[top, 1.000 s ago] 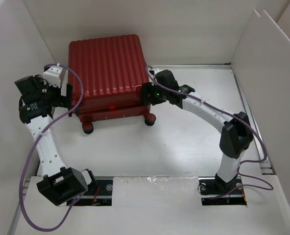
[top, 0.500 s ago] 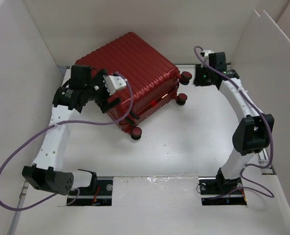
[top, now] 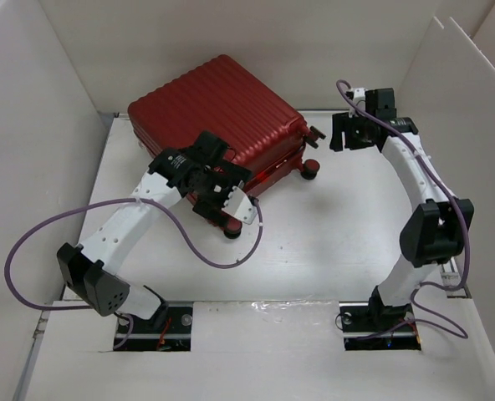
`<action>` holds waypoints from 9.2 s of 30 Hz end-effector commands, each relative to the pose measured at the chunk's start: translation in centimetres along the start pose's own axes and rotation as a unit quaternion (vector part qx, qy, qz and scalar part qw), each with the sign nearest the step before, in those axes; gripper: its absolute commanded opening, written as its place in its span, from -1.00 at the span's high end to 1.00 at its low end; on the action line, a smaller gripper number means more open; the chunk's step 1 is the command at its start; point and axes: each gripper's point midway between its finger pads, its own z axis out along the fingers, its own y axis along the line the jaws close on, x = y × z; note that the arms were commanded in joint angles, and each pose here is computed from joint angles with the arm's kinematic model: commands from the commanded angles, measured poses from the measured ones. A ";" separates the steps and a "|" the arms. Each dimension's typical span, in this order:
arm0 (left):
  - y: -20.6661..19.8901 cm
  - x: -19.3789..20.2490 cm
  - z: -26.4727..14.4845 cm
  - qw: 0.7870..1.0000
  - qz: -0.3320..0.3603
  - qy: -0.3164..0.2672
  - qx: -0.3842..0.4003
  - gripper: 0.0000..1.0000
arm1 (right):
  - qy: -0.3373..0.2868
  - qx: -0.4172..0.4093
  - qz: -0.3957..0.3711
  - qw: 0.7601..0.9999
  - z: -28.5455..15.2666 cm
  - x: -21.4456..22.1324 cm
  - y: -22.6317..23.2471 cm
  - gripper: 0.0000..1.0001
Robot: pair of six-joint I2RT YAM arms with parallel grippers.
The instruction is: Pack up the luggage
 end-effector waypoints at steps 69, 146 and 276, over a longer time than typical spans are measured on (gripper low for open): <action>1.9 -16.8 11.2 0.948 -0.254 -0.180 0.075 1.00 | -0.010 -0.414 0.016 0.910 13.6 -3.5 26.9 1.00; 12.2 -11.7 7.3 0.899 -0.375 -0.188 -0.129 1.00 | -0.342 -0.267 0.199 0.879 -8.3 15.1 31.3 0.54; 3.7 -5.5 2.8 0.910 -0.394 -0.114 -0.057 1.00 | -0.259 -0.215 0.216 0.916 1.7 12.2 20.5 1.00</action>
